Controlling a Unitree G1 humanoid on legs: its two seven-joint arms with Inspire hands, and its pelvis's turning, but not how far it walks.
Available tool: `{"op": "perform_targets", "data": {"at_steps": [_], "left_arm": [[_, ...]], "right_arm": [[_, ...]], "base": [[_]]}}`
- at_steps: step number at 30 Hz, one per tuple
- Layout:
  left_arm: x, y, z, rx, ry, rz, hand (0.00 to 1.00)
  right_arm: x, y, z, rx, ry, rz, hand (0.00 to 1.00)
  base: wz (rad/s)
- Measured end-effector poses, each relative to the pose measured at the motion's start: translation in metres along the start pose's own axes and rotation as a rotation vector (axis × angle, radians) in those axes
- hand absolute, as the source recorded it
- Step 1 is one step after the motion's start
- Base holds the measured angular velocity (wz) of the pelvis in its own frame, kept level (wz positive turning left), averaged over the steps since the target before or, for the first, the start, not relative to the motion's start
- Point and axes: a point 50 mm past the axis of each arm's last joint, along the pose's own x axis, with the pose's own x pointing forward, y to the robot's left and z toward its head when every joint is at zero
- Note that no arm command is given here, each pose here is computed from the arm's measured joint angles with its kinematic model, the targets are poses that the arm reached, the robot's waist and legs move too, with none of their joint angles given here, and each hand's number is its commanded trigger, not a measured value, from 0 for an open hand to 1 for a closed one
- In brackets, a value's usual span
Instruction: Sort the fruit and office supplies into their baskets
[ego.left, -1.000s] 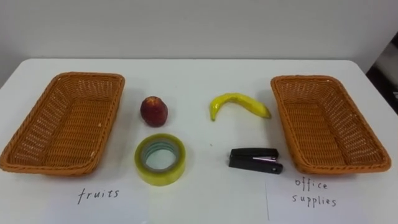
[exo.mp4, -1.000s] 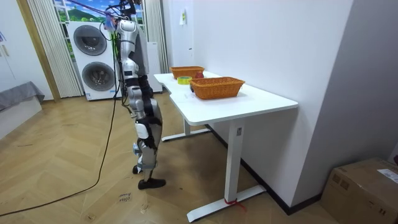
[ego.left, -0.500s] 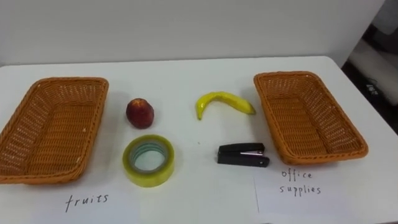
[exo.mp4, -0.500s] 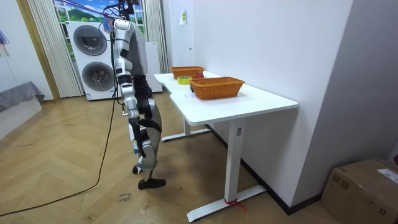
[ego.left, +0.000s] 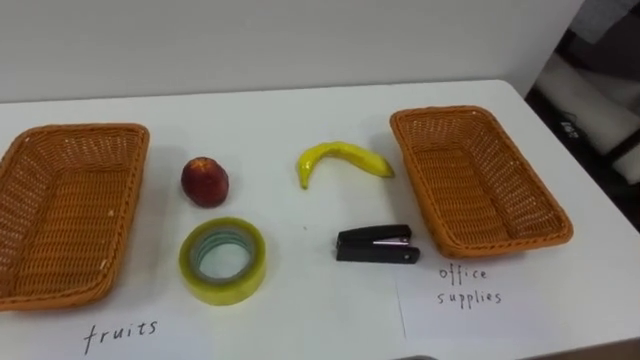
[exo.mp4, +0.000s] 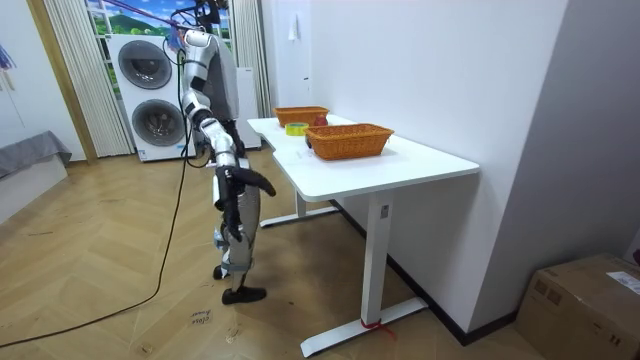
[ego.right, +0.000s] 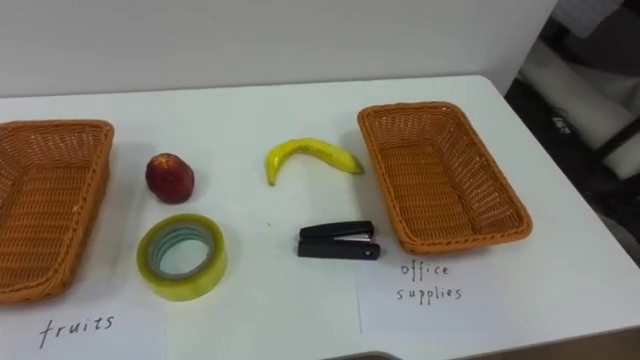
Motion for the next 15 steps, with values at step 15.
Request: {"op": "perform_targets", "data": {"at_steps": [15], "left_arm": [[-0.003, 0.003, -0.013, 0.027, 0.014, -0.001, 0.0]], "right_arm": [[-0.049, 0.057, 0.069, -0.048, -0.467, 0.115, 0.0]], "base": [[0.0]]}}
